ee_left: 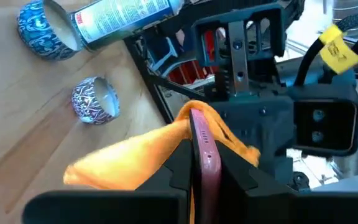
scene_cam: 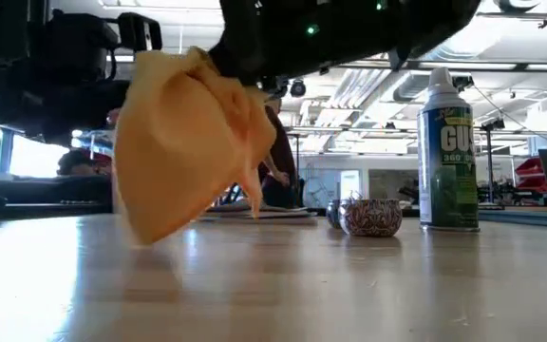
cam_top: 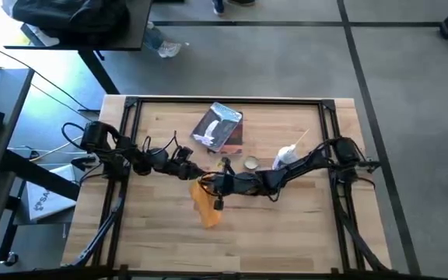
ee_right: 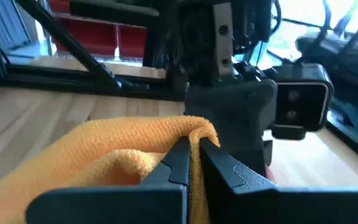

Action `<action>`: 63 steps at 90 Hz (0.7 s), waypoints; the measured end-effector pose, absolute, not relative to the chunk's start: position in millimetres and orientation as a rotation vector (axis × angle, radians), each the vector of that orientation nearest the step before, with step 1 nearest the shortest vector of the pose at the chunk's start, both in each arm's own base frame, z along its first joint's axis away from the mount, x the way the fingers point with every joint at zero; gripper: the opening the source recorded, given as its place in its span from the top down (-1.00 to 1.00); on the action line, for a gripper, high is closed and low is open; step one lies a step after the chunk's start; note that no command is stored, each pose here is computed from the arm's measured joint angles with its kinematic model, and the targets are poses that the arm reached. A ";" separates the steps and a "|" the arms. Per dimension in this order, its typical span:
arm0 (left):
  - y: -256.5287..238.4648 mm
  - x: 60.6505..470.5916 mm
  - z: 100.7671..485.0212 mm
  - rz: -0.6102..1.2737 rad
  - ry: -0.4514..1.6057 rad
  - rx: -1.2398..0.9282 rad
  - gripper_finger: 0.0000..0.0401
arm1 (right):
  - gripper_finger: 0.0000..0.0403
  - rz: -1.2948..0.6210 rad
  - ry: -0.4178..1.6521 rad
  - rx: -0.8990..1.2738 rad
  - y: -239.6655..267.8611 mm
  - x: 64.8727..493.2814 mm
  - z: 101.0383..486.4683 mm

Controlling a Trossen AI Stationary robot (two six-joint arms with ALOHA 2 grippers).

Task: Apply microfiber cloth
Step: Wipe the pink phone with the orange microfiber cloth

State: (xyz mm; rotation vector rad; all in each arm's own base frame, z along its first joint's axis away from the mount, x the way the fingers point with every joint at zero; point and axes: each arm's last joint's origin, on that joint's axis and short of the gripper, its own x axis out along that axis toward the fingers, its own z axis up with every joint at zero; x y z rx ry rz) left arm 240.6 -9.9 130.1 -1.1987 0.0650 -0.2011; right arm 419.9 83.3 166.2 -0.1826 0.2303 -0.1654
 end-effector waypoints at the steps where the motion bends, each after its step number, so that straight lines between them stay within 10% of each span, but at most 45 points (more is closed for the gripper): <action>1: -9.9 240.7 130.1 -0.200 0.065 -1.199 0.92 | 1.00 -0.167 0.232 -0.183 83.2 419.9 166.0; 63: -11.9 237.8 131.6 -0.251 0.101 -1.235 0.92 | 1.00 -0.230 0.480 -0.337 105.7 382.6 196.7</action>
